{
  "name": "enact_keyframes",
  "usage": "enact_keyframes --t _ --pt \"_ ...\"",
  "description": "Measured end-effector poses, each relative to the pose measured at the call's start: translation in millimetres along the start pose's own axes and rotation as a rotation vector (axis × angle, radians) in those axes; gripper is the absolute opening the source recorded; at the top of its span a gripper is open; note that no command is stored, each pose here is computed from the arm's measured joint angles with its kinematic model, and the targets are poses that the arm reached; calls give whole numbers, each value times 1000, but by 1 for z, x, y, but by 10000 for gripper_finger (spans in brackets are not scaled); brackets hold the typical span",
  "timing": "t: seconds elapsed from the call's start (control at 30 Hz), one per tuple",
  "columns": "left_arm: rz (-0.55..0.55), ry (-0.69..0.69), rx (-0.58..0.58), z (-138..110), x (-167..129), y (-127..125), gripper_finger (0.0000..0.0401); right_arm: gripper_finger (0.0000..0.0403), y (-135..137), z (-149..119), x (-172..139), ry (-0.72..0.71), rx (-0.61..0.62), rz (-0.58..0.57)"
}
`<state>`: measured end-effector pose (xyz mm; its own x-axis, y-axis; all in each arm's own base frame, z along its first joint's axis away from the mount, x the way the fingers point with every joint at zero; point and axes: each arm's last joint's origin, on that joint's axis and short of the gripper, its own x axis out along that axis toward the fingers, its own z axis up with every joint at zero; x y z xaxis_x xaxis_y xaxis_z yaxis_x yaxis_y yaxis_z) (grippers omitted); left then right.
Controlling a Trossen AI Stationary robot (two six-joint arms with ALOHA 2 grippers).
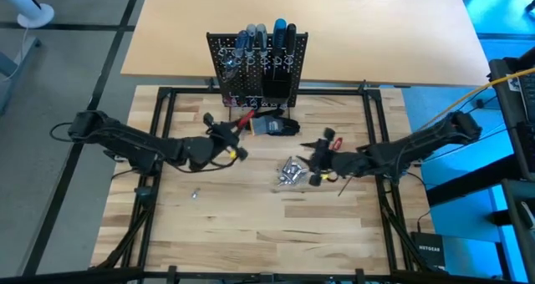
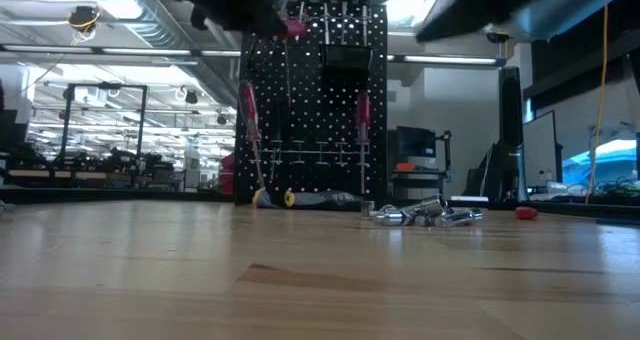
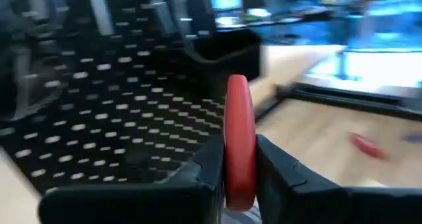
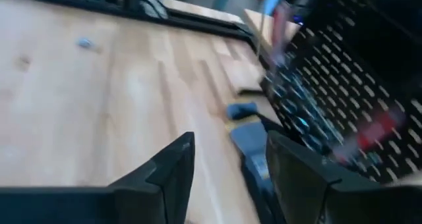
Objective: Hang tools onto peg board
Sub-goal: Hang the bottom red allen wrench on the pegboard
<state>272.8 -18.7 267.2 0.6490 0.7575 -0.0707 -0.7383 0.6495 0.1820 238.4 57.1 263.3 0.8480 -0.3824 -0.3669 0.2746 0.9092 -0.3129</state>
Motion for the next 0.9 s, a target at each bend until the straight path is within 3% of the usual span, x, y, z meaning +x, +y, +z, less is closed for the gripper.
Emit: enact_keyframes --t 0.13,0.27,0.63,0.9 --pt "120 -37 -100 -5 22 -1 42 186 -4 -33 -13 -64 110 -100" --pt "180 -58 -143 -13 44 1 43 186 -3 -54 -15 -122 186 -97" --pt "263 -34 -192 -39 82 11 45 186 -4 -56 -14 -160 194 -100" --pt "250 -17 -201 -48 95 18 45 186 -3 -56 -14 -157 190 -93"
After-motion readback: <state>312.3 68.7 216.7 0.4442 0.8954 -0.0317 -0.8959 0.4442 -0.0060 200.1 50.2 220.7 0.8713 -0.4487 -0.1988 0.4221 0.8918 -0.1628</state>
